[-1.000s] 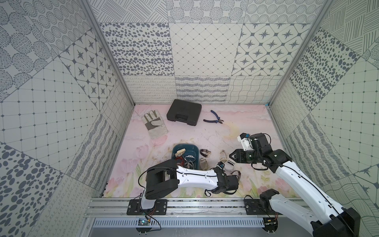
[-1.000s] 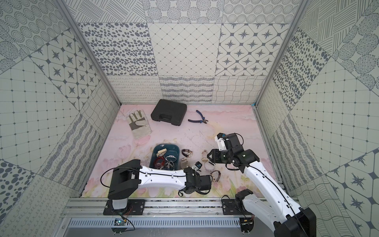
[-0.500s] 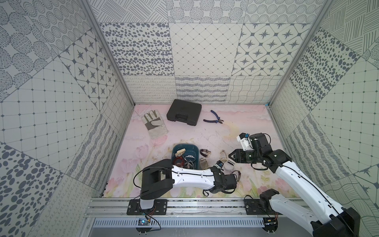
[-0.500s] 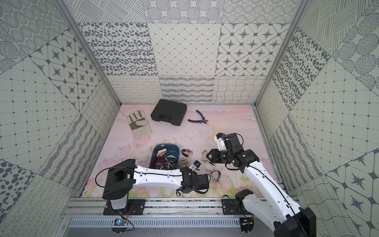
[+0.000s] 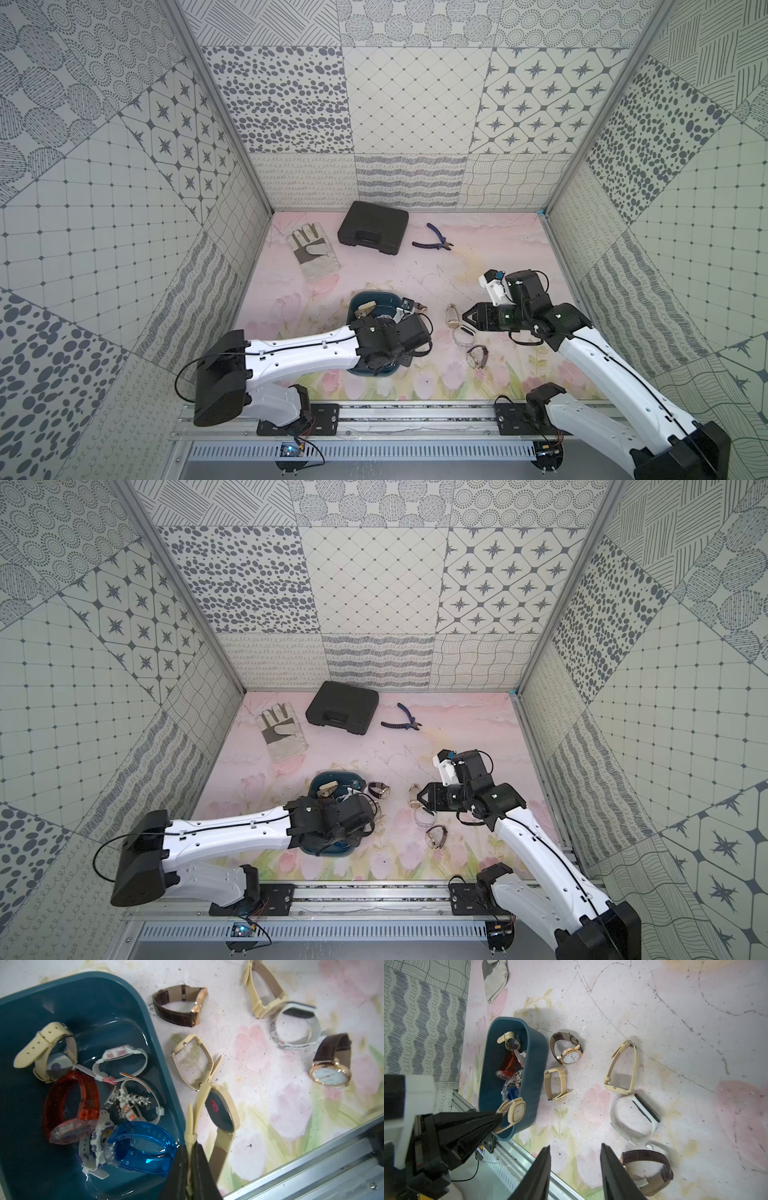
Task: Put the watch into the storage box
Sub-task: Pick up the watch at the center of the board, then place the watch in the storage box.
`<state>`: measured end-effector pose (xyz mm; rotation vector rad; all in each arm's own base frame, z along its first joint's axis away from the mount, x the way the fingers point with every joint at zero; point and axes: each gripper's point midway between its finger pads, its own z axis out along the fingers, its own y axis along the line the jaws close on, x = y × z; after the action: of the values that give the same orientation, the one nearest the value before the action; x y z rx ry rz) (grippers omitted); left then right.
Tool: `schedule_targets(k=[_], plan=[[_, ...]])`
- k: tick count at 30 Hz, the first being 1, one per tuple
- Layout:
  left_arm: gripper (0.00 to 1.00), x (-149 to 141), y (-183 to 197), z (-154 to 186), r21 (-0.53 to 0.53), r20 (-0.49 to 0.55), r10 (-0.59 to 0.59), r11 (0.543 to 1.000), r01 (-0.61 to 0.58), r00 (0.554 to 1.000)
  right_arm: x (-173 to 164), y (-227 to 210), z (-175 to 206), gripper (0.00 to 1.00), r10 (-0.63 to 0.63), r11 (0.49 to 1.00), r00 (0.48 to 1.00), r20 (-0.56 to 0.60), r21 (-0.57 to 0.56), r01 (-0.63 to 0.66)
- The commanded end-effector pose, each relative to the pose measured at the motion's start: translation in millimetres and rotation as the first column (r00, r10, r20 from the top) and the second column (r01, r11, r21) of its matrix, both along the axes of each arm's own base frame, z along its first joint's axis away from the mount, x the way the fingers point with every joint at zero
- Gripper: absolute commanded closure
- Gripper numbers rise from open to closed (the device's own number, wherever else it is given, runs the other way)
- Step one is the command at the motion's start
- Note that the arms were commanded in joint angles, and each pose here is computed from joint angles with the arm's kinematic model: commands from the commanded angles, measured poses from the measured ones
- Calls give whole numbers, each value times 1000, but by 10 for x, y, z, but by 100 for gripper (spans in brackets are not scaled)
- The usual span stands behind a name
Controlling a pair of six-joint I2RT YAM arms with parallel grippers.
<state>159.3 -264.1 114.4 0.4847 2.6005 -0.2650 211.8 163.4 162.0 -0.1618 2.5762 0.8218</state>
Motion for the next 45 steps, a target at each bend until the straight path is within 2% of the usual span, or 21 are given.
schedule_targets(k=[1,8,10,19,23,36,45], plan=[[98,154,121,96,-192,-65,60,979,-71,996,27,28,68,56,17,1000,999,50,20,-18],[98,558,440,74,-246,-70,188,948,-200,980,12,30,76,56,19,1000,998,52,22,-20],[98,638,475,38,-233,-76,202,949,-214,977,12,27,79,56,18,1000,998,55,22,-20],[99,946,331,-194,-203,-99,200,955,-216,975,7,31,79,56,21,999,998,55,23,-22],[98,1000,201,-242,-238,-111,181,950,-203,977,7,34,78,56,22,999,998,55,22,-24],[97,1057,117,-493,-207,-134,160,961,-186,978,6,36,75,56,24,999,998,57,19,-25],[85,991,113,-581,-207,-153,155,961,-185,976,-5,44,82,56,29,999,998,62,20,-31]])
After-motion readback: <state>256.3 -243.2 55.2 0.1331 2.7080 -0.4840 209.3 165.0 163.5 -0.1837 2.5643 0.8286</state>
